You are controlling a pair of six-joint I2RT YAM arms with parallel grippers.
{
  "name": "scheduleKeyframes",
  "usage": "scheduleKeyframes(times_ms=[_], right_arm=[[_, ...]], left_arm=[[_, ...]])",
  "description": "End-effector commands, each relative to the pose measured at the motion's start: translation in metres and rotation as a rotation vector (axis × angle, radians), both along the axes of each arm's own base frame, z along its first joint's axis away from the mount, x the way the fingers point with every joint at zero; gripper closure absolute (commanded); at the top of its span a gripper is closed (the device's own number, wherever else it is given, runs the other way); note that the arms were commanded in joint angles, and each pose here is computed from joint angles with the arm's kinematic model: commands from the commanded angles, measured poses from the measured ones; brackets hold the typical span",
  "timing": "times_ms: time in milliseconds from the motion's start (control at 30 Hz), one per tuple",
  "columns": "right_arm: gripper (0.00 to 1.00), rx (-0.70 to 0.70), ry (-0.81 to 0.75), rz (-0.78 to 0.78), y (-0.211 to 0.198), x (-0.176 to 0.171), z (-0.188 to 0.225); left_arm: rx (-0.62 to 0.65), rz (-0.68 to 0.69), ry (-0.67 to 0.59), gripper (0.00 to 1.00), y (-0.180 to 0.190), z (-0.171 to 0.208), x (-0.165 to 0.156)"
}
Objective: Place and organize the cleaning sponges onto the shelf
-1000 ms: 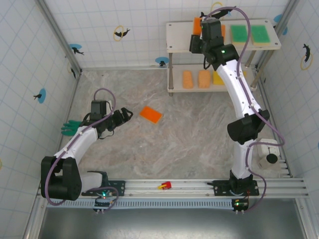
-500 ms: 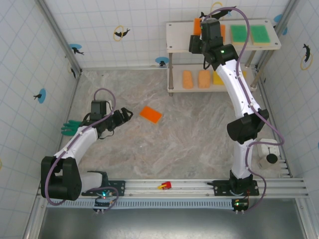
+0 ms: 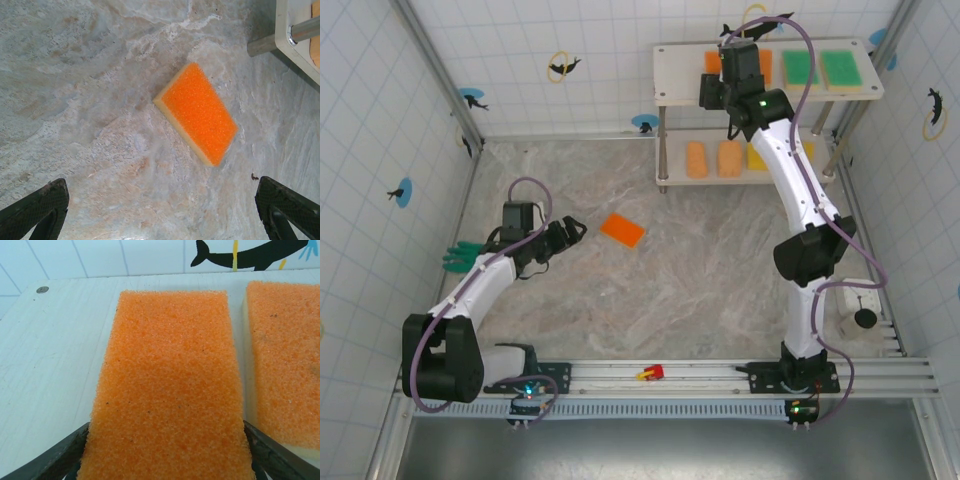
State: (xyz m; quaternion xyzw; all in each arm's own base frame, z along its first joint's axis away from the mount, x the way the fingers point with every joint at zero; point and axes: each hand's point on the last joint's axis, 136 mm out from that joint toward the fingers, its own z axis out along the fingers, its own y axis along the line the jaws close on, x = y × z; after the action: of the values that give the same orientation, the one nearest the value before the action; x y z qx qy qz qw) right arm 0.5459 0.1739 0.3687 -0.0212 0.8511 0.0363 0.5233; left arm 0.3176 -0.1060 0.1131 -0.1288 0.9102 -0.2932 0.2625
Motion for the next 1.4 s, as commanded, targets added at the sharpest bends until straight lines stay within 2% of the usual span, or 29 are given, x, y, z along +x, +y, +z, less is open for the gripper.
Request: scheduleKeyframes(times_ms=[0,733,1133,1367], right_arm=[[0.26,-0.002,-0.056,-0.013,-0.003,0.007,0.016],[0.18,-0.008,-0.115,-0.003,-0.007,-0.002,0.042],[0.13,-0.036,-0.182,0.015,-0.019,-0.032,0.086],[0.11,-0.022,-0.224,0.090,-0.017,-0.060,0.116]], left_arm=[[0.004,-0.006,-0.012,0.03,0.002,0.001,0.003],[0.001,-0.009,-0.017,0.03,0.001,0.002,0.004],[-0.001,-0.009,-0.015,0.03,0.001,0.002,0.003],[-0.005,-0.007,-0.015,0.03,0.001,0.002,0.002]])
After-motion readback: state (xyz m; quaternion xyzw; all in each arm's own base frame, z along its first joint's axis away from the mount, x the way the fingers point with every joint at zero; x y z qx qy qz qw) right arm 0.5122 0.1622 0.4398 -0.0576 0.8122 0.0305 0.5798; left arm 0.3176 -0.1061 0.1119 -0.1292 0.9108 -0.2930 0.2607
